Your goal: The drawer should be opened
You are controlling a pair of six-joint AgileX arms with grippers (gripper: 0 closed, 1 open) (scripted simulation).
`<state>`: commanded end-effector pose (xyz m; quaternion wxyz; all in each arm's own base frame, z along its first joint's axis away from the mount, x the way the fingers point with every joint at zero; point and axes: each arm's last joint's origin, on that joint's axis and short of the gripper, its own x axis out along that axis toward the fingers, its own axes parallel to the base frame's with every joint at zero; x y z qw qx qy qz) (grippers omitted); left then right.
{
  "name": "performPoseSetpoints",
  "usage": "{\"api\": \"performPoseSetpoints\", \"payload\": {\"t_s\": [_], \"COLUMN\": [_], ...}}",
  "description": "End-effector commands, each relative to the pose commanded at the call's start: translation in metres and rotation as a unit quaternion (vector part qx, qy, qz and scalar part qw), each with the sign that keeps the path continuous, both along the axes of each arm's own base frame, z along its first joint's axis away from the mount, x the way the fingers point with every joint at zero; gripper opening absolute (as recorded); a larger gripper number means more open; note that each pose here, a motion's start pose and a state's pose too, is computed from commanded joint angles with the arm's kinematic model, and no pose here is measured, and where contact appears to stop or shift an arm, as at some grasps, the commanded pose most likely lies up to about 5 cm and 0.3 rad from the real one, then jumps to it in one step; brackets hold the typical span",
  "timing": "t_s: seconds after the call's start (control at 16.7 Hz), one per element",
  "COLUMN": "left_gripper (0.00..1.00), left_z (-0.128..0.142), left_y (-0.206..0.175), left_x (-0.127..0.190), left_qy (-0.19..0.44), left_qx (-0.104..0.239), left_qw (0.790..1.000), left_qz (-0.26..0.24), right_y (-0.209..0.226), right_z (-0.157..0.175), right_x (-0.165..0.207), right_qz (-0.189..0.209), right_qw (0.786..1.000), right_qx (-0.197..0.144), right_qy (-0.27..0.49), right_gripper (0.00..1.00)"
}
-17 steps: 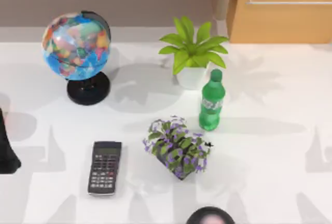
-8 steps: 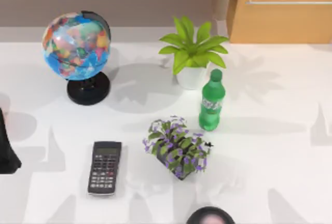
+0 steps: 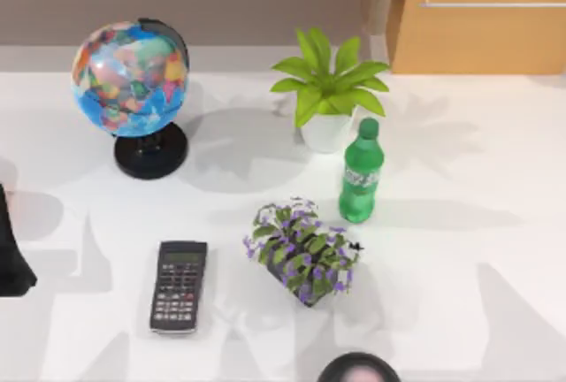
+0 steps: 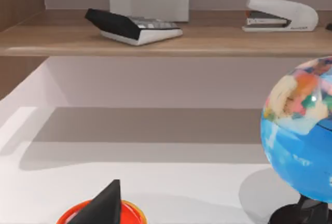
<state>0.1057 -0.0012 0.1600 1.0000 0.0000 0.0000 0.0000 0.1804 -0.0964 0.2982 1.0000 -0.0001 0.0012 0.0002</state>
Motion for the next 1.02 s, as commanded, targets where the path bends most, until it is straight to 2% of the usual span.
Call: {"api": "performPoseSetpoints", "payload": {"t_s": [0.18, 0.54, 0.66, 0.84, 1.02], "left_gripper": [1.0, 1.0, 1.0, 1.0, 1.0], "left_z": [0.0, 0.0, 0.0, 0.0, 0.0], "left_y": [0.0, 0.0, 0.0, 0.0, 0.0], "left_x": [0.0, 0.0, 0.0, 0.0, 0.0], "left_qy": [0.0, 0.0, 0.0, 0.0, 0.0], "left_qx": [0.0, 0.0, 0.0, 0.0, 0.0], "left_qw": [1.0, 1.0, 1.0, 1.0, 1.0], "left_qz": [0.0, 0.0, 0.0, 0.0, 0.0], "right_y": [-0.017, -0.018, -0.019, -0.023, -0.023], "right_z": [0.008, 0.007, 0.005, -0.003, -0.023], "right_x": [0.007, 0.008, 0.015, 0.043, 0.089], "right_qz": [0.0, 0.0, -0.002, -0.01, -0.018], "right_qw": [1.0, 1.0, 1.0, 0.997, 0.984], "right_qx": [0.0, 0.0, -0.015, -0.073, -0.177], "right_qy": [-0.001, 0.0, 0.0, 0.004, 0.011], "right_gripper": [1.0, 1.0, 1.0, 1.0, 1.0]}}
